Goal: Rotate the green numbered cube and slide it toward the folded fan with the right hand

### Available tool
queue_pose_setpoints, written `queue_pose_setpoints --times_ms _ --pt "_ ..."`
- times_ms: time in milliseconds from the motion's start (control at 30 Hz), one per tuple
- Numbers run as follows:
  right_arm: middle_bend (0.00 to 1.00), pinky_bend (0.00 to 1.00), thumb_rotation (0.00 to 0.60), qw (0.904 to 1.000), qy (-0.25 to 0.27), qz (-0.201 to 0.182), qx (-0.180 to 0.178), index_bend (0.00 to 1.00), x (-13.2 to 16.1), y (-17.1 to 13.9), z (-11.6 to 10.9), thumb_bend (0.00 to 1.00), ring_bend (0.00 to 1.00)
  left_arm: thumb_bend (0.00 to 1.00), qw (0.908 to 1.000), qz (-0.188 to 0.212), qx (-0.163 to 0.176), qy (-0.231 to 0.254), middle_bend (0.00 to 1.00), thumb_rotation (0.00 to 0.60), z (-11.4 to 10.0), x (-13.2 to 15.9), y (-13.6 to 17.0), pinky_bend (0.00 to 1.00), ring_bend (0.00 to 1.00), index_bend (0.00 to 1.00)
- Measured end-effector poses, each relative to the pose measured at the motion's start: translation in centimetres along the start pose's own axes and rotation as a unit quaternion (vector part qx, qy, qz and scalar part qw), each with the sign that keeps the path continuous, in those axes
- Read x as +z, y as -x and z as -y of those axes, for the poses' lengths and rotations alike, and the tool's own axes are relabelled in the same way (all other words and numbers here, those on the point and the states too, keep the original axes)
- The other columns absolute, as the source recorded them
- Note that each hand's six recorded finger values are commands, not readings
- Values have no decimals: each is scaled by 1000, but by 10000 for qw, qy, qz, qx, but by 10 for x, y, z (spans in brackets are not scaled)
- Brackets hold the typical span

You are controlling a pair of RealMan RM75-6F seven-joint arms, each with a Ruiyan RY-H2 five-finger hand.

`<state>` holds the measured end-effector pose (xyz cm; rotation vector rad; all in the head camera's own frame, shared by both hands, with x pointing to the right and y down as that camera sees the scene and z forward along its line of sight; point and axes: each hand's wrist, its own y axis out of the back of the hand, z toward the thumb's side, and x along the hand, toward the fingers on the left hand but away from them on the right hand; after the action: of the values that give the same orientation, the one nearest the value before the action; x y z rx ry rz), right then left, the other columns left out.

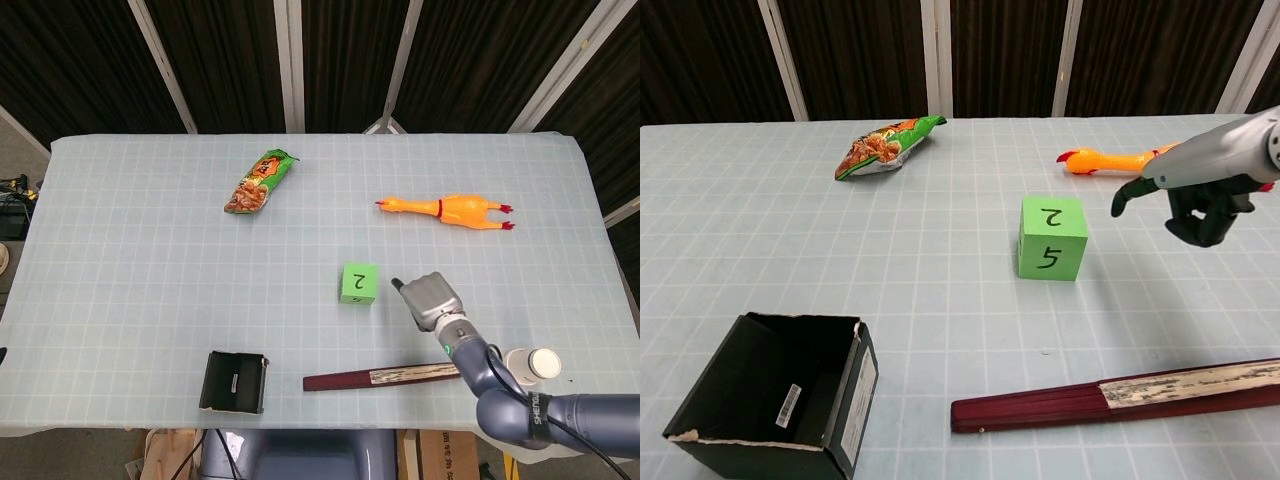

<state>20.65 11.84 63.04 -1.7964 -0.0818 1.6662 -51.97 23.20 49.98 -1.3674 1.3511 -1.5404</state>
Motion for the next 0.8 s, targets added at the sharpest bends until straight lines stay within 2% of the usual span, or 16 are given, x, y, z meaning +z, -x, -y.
queue_pose_setpoints --times_ms 367,800 --pt "830 711 600 9999 82 -30 54 129 16 19 -8 729 860 257 10000 -36 -6 -33 0 600 1 0 -2 162 40 31" --pt "830 711 600 9993 331 -65 182 129 21 29 -16 730 860 257 10000 -69 -19 -45 0 600 2 -1 -4 162 41 31"
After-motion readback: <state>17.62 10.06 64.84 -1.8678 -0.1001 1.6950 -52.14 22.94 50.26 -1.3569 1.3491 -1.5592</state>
